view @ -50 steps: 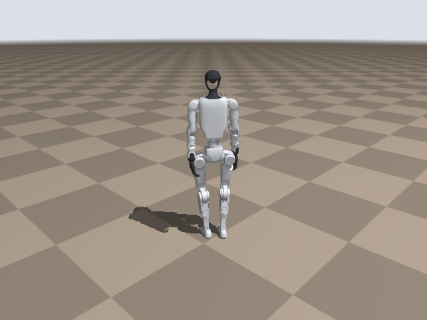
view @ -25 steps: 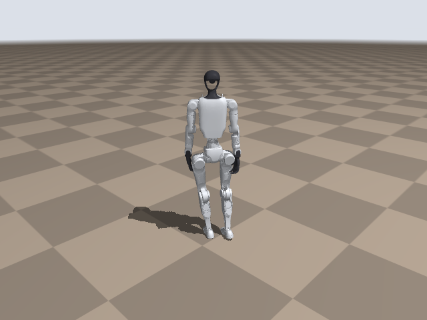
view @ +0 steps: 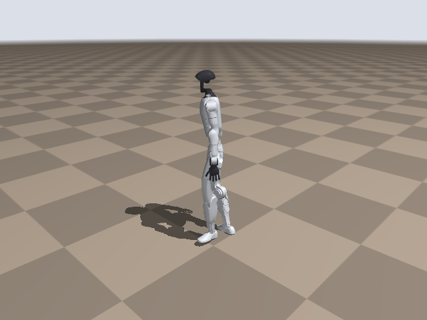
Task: In place motions
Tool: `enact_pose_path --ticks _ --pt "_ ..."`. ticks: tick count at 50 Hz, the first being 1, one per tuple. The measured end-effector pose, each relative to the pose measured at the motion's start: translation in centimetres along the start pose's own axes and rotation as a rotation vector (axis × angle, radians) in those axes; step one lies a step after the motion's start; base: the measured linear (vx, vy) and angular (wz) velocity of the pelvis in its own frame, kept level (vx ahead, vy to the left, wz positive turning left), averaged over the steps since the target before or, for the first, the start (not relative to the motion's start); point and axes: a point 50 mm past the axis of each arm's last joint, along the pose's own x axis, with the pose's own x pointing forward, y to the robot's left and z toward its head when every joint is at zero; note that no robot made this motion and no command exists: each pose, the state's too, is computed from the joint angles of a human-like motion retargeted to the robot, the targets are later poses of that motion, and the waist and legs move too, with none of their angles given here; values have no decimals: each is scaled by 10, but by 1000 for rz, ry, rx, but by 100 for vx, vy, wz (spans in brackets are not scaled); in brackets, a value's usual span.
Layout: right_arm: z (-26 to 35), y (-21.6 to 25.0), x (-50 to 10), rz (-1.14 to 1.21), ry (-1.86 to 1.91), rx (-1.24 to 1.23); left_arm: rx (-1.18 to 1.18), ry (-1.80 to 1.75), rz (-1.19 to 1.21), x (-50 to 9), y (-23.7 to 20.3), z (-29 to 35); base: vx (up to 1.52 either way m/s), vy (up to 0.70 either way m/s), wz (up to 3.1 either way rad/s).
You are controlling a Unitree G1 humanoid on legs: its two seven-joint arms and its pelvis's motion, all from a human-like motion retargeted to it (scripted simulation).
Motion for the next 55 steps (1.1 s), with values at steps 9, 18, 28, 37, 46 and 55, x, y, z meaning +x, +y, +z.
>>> enact_pose_path --ticks 9,18,28,37,46,55 --pt "-21 10 1 -2 27 117 -43 65 -11 0 -8 -14 49 21 310" --pt "-18 -5 -1 -38 24 76 9 57 -36 1 -15 -7 45 17 172" --pt "21 -9 -2 -48 -93 47 99 43 -7 -1 3 6 10 -10 201" --pt "29 1 -1 -21 -120 0 74 101 -12 -1 3 -12 11 -18 164" --pt "18 17 3 32 -40 -74 12 221 3 -6 -2 -57 16 -11 45" --pt "47 12 -1 13 -132 -162 -18 301 -7 -10 -6 -73 -1 -4 41"
